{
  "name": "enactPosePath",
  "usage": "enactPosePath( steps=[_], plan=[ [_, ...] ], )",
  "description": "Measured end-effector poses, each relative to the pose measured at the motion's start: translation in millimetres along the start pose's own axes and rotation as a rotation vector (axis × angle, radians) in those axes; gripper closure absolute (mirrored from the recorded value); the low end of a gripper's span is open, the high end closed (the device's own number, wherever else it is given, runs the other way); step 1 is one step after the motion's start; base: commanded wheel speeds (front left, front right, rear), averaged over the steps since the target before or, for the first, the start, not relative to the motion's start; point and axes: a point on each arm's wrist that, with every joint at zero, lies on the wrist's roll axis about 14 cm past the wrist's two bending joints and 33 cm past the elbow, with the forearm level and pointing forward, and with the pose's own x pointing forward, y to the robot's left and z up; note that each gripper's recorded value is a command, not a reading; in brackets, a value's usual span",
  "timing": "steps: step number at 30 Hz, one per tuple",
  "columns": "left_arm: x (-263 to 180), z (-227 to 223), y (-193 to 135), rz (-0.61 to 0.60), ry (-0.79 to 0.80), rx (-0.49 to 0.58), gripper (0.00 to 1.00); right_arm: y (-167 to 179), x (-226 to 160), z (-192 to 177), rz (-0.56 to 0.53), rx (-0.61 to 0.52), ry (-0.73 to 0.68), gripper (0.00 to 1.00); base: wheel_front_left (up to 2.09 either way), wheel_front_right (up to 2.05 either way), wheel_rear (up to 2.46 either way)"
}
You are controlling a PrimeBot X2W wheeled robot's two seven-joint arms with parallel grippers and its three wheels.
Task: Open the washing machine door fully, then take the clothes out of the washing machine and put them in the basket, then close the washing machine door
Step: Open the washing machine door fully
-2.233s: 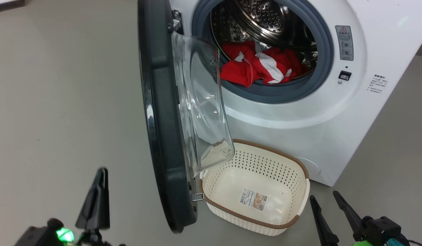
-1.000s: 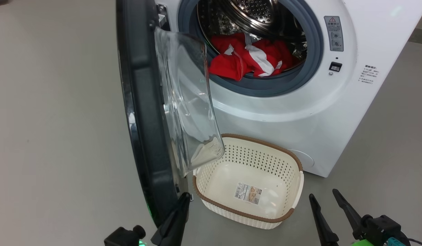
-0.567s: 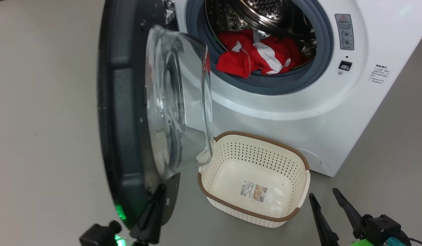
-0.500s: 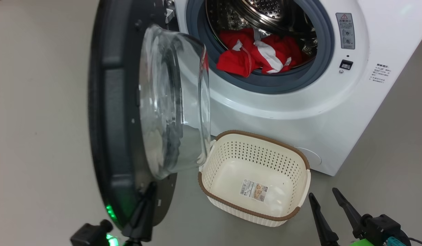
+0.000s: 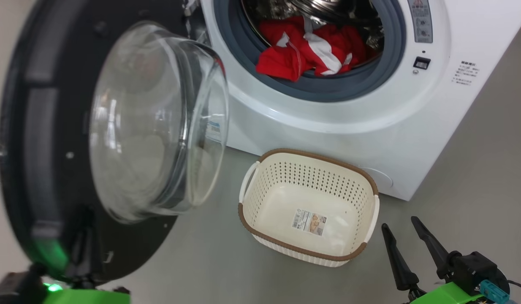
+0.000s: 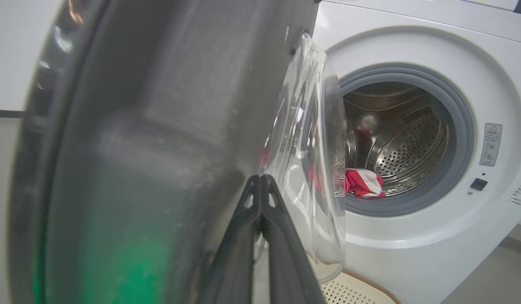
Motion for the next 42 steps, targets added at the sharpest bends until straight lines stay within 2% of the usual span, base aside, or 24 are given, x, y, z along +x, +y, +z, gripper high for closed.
enactPosePath(
  steps=[15, 23, 34, 42],
  plan=[
    [35, 16, 67, 0.228, -0.058, 0.087, 1.0, -25, 9, -3, -0.052, 0.013, -0.004, 0.0, 0.0, 0.0, 0.0],
    [56, 17, 93, 0.296, -0.053, 0.109, 1.0, -35, 13, -4, -0.077, 0.023, -0.009, 0.0, 0.0, 0.0, 0.0],
    [71, 20, 113, 0.349, -0.049, 0.12, 1.0, -44, 12, -9, -0.098, 0.026, 0.002, 0.0, 0.0, 0.0, 0.0],
    [75, 22, 107, 0.325, -0.055, 0.113, 1.0, -43, 11, -4, -0.096, 0.019, -0.01, 0.0, 0.0, 0.0, 0.0]
  ],
)
